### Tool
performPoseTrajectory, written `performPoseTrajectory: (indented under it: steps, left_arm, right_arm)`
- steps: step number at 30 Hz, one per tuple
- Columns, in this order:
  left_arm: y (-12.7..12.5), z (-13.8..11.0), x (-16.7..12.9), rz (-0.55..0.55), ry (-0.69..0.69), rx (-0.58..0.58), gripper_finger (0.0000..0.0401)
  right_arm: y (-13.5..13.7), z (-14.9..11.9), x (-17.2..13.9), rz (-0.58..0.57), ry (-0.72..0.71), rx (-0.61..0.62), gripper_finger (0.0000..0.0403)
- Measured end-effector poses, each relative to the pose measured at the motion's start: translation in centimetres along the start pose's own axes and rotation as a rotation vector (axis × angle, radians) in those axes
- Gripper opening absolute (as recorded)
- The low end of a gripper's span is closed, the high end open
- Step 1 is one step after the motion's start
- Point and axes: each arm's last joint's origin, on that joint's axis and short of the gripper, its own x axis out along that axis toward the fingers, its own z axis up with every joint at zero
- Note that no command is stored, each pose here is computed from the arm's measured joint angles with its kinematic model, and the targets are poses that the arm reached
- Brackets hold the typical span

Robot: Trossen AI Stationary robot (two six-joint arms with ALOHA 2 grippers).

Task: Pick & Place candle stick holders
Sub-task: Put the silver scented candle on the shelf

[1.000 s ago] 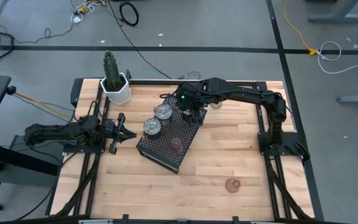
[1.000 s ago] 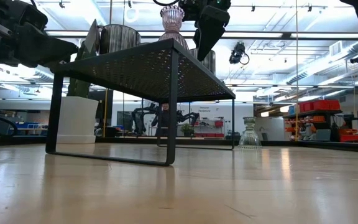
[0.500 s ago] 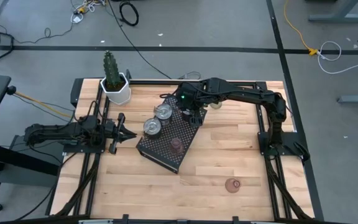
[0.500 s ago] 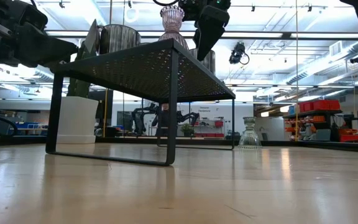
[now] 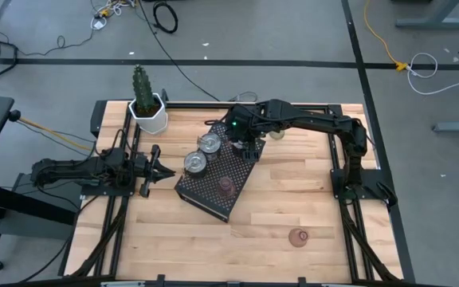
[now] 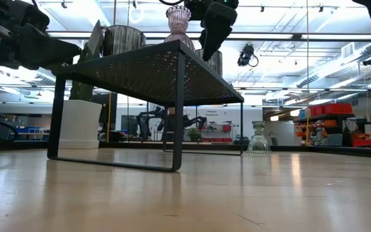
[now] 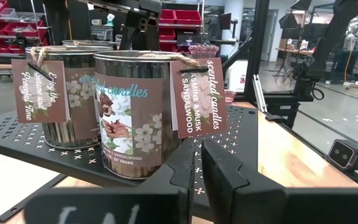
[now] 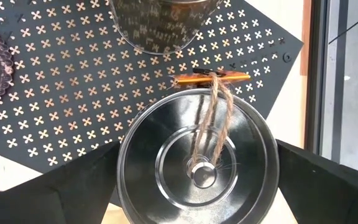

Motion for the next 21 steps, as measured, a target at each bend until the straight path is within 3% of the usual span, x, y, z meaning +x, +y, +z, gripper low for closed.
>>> performPoseTrajectory:
  steps: [21]
  left_arm:
    - [0.00,0.01,0.00,0.000,0.000,0.000,0.0034]
  right_arm:
    - [0.03,0.01,0.02,0.004,0.000,-0.008,0.0400]
